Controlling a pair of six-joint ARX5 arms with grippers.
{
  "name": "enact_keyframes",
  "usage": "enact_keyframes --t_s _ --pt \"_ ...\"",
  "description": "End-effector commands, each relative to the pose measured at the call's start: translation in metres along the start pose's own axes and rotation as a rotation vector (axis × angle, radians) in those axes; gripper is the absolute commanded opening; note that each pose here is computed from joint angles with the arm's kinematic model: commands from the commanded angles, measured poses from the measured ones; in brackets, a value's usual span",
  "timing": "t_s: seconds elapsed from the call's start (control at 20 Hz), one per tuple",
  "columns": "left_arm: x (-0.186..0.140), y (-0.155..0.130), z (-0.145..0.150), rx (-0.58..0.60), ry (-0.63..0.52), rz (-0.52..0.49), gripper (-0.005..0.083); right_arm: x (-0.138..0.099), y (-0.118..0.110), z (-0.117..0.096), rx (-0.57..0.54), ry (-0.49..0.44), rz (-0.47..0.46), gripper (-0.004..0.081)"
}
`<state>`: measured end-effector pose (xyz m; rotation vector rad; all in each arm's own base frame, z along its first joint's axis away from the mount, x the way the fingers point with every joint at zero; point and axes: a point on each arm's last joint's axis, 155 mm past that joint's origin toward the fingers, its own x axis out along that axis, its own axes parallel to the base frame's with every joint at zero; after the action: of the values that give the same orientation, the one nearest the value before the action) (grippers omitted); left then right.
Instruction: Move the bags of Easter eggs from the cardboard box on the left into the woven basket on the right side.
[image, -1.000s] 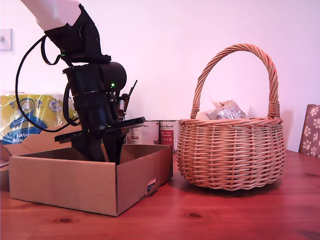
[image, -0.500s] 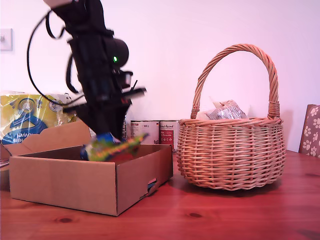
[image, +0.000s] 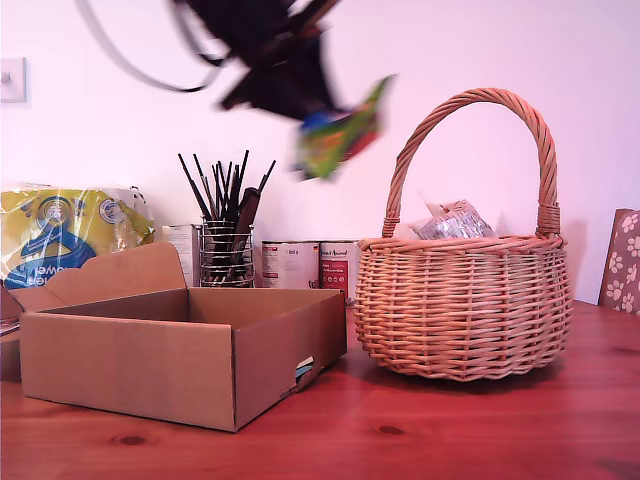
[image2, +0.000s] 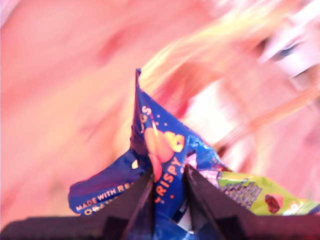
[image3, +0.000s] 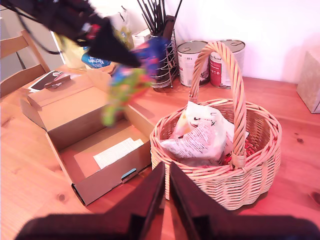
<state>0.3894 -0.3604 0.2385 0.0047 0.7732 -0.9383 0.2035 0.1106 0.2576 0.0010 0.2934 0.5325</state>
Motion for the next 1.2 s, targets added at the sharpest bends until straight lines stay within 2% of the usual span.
enact_keyframes --t_s 0.0,0.1,0.25,0.45,0.65,0.75,0.85,0.95,1.0,1.05,1.1,1.15 --pt "0.025 -0.01 0.002 0.038 -0.024 -0.035 0.0122 0.002 -0.001 -0.006 -0.002 0.007 -0.001 -0.0011" --pt "0.041 -0.028 0.015 0.091 -0.088 -0.064 0.0122 0.002 -0.001 -0.006 -0.002 0.007 -0.001 -0.0011" --pt "0.065 -0.032 0.019 0.125 -0.13 -0.034 0.0123 0.002 -0.001 -0.006 -0.002 0.008 -0.001 -0.0011" --pt "0.11 -0.023 -0.01 0.123 -0.075 -0.034 0.0123 0.002 -0.001 -0.006 -0.002 0.007 -0.001 -0.0011" --pt "0.158 0.0 -0.06 0.09 0.038 -0.022 0.0123 0.002 -0.001 -0.006 -0.002 0.007 -0.001 -0.0011" --pt "0.17 0.007 -0.079 0.074 0.083 -0.016 0.0123 0.002 -0.001 -0.006 -0.002 0.007 -0.001 -0.0011" --pt "0.173 0.004 -0.083 0.076 0.09 -0.023 0.0123 0.002 -0.001 -0.006 -0.002 0.007 -0.001 -0.0011" --pt "0.172 0.0 -0.074 0.087 0.064 -0.03 0.0133 0.002 -0.001 -0.006 -0.002 0.007 -0.001 -0.0011" --pt "0.17 -0.003 -0.068 0.088 0.052 -0.038 0.0181 0.002 -0.001 -0.006 -0.002 0.007 -0.001 -0.0011" --pt "0.165 -0.01 -0.061 0.092 0.039 -0.065 0.0305 0.002 -0.001 -0.006 -0.002 0.007 -0.001 -0.0011" --pt "0.16 -0.017 -0.053 0.093 0.026 -0.086 0.0465 0.002 -0.001 -0.006 -0.002 0.007 -0.001 -0.0011" --pt "0.152 -0.023 -0.046 0.094 0.017 -0.101 0.0577 0.002 -0.001 -0.006 -0.002 0.007 -0.001 -0.0011"
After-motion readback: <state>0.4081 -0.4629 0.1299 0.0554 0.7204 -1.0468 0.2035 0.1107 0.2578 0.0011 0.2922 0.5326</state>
